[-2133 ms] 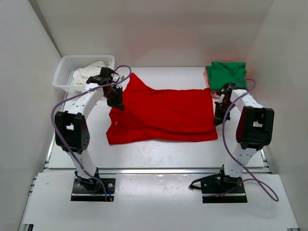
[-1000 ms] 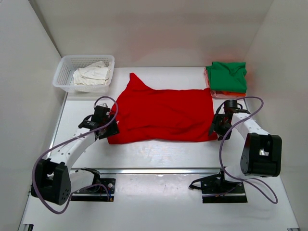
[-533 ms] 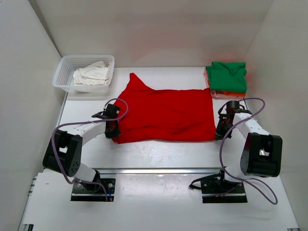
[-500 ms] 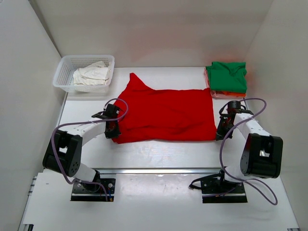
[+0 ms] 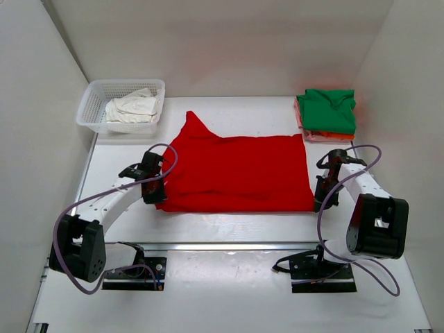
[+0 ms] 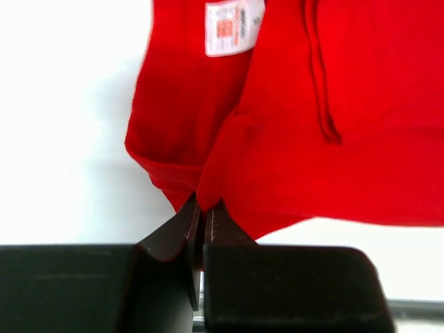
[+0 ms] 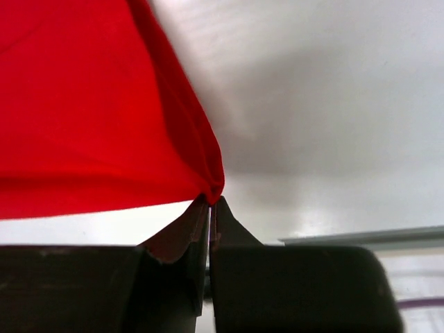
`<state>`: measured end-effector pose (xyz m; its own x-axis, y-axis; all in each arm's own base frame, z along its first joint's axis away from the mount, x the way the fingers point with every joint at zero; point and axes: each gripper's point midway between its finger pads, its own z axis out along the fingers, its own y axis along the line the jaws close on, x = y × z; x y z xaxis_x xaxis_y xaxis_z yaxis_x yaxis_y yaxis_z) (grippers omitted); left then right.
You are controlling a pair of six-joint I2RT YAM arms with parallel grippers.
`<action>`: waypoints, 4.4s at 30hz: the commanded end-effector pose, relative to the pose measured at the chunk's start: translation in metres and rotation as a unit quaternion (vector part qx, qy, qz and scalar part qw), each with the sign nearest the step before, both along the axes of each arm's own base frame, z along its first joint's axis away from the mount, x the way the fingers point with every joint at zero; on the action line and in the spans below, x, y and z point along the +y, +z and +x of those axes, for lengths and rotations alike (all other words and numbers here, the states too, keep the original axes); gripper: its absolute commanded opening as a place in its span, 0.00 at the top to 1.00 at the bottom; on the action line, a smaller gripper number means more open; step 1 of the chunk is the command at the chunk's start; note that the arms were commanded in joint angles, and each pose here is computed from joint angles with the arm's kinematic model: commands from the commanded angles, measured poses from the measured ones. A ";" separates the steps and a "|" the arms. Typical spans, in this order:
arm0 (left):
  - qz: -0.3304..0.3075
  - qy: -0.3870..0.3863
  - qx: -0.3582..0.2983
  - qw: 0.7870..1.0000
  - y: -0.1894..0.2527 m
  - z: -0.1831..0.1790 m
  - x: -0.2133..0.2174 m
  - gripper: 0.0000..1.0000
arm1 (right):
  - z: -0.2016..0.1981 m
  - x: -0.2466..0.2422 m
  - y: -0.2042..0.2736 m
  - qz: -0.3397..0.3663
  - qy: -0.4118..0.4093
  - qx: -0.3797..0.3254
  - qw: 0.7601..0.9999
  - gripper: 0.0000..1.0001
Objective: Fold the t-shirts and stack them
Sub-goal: Fold the flattened tshirt in 1/3 of the way, then grap the side of the flattened tshirt furthest away from the robot with both arms, then fold the other side of the tshirt into a rectangle
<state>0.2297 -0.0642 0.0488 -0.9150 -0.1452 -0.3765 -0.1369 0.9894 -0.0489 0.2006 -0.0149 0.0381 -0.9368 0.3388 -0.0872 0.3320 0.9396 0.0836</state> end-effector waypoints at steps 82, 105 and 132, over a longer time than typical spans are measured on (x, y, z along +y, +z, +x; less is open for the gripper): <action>-0.117 0.054 -0.219 0.967 0.022 0.412 -0.069 1.00 | 0.352 0.018 -0.009 -0.114 -0.057 -0.244 0.961 0.53; -0.138 0.024 -0.243 0.960 0.112 0.360 -0.062 1.00 | 0.343 0.031 0.067 -0.114 -0.009 -0.336 0.935 0.98; -0.142 0.028 -0.171 0.975 0.118 0.102 -0.034 1.00 | 0.208 0.023 0.074 -0.053 0.036 -0.347 0.936 1.00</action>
